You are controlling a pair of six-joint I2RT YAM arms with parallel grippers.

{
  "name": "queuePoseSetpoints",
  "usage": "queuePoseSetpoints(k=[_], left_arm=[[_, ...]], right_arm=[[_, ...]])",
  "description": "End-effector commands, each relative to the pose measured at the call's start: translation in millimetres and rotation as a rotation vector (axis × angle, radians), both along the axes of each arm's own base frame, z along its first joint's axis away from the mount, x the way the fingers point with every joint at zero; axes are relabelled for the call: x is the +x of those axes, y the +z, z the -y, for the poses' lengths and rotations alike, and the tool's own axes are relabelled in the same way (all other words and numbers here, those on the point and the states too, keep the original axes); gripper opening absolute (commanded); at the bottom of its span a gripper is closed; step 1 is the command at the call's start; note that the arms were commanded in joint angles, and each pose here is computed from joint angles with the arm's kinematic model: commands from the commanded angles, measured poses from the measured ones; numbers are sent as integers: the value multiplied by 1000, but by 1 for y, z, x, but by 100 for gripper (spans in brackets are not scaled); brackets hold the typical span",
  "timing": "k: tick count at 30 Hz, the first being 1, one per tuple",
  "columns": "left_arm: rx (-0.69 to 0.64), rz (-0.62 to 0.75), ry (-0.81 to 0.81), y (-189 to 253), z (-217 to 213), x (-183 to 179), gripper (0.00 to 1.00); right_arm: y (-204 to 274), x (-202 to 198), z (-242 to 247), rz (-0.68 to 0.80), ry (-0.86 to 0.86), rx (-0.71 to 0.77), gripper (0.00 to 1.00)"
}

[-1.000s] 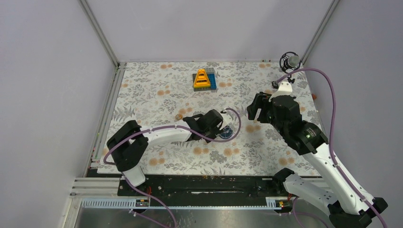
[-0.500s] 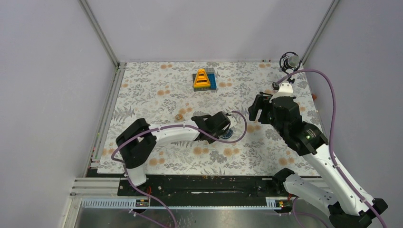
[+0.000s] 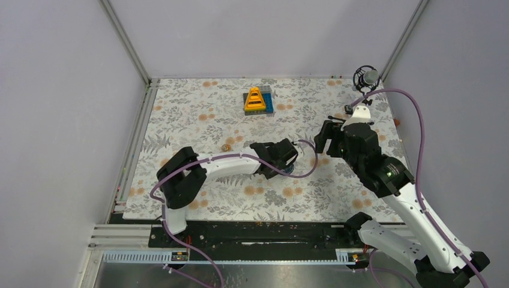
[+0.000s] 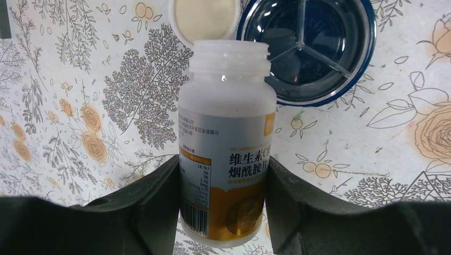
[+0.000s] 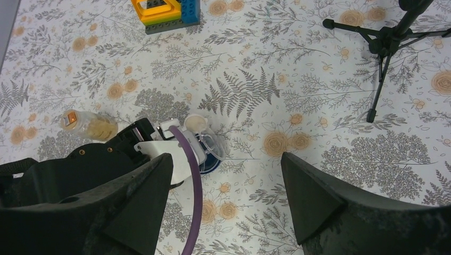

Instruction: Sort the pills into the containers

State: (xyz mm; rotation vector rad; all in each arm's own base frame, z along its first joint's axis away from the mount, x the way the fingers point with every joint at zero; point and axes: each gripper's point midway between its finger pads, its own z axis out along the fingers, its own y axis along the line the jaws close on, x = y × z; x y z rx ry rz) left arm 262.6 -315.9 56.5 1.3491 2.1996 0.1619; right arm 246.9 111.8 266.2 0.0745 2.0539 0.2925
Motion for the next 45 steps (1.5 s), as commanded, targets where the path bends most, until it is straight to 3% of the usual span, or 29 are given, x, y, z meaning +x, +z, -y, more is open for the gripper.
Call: queuePoseSetpoints(k=[1, 45], left_arm=[[6, 56, -16, 19, 9, 4, 0], [291, 82, -94, 19, 7, 2, 0]], right_arm=[[7, 3, 11, 39, -48, -6, 82], [0, 3, 24, 28, -109, -12, 82]])
